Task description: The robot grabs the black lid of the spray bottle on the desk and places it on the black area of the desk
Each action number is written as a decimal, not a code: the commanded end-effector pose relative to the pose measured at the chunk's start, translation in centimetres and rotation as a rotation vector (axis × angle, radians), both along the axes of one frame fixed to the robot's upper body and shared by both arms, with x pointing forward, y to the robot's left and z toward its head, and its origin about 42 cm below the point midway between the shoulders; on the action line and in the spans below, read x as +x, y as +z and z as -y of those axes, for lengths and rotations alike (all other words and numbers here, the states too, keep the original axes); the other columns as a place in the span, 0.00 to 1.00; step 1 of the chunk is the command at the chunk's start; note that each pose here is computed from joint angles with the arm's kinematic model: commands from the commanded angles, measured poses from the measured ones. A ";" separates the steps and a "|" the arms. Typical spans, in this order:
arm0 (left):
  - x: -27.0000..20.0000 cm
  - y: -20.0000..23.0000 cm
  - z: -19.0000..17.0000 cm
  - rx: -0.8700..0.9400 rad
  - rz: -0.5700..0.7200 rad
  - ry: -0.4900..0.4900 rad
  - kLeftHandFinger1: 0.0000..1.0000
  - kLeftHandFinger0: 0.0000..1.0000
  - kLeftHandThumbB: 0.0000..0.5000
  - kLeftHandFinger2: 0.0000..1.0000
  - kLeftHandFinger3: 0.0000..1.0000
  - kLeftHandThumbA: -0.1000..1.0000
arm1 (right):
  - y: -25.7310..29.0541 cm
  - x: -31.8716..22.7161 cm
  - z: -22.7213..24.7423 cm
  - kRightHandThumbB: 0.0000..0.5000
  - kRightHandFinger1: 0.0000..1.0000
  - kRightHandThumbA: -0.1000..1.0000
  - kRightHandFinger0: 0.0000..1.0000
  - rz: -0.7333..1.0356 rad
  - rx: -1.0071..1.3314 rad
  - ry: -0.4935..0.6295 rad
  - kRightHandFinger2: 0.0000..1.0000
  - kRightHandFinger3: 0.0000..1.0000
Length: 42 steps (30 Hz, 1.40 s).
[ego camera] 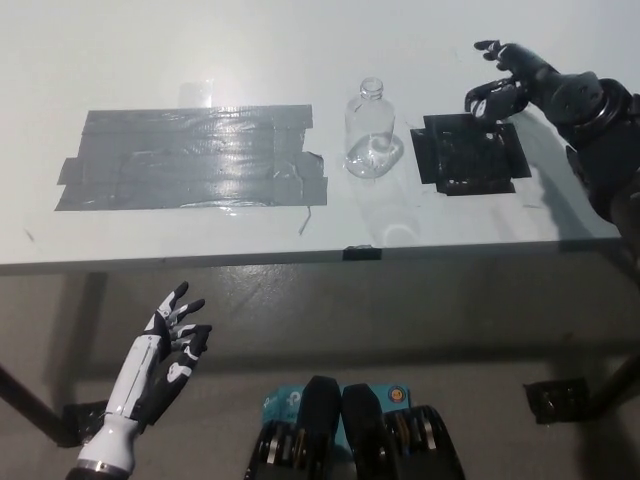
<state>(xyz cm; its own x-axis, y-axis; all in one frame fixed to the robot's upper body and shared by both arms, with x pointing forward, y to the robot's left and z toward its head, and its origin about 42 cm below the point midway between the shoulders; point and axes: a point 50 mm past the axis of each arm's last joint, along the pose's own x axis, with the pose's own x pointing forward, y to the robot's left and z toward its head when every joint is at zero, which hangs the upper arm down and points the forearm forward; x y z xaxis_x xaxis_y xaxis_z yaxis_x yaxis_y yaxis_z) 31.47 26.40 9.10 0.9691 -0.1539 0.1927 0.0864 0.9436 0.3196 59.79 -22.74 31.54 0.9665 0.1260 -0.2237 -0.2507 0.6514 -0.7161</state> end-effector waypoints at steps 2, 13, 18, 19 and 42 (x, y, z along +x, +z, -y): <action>1.0 1.8 -0.3 0.006 0.095 0.002 0.73 0.63 0.25 0.88 1.00 0.85 | 10.3 1.1 -0.3 0.96 1.00 0.71 1.00 0.240 0.095 0.029 1.00 1.00; 5.7 5.4 0.4 0.004 0.201 -0.015 0.79 0.71 0.25 0.93 1.00 0.88 | 21.7 -7.5 -2.0 0.86 1.00 0.78 1.00 0.732 0.254 0.397 1.00 1.00; 7.7 7.3 0.5 0.010 0.236 -0.018 0.84 0.77 0.26 0.97 1.00 0.92 | 19.4 -13.8 -1.7 0.78 1.00 0.76 1.00 0.830 0.318 0.485 1.00 1.00; 7.9 7.6 0.5 0.015 0.237 -0.014 0.85 0.78 0.27 0.98 1.00 0.93 | 18.2 -14.8 -1.5 0.74 1.00 0.75 1.00 0.835 0.338 0.491 1.00 1.00; 9.0 8.2 0.1 0.023 0.246 0.003 0.95 0.90 0.29 1.00 1.00 0.99 | -1.3 -21.3 2.9 0.71 1.00 0.79 1.00 0.484 0.651 0.427 1.00 1.00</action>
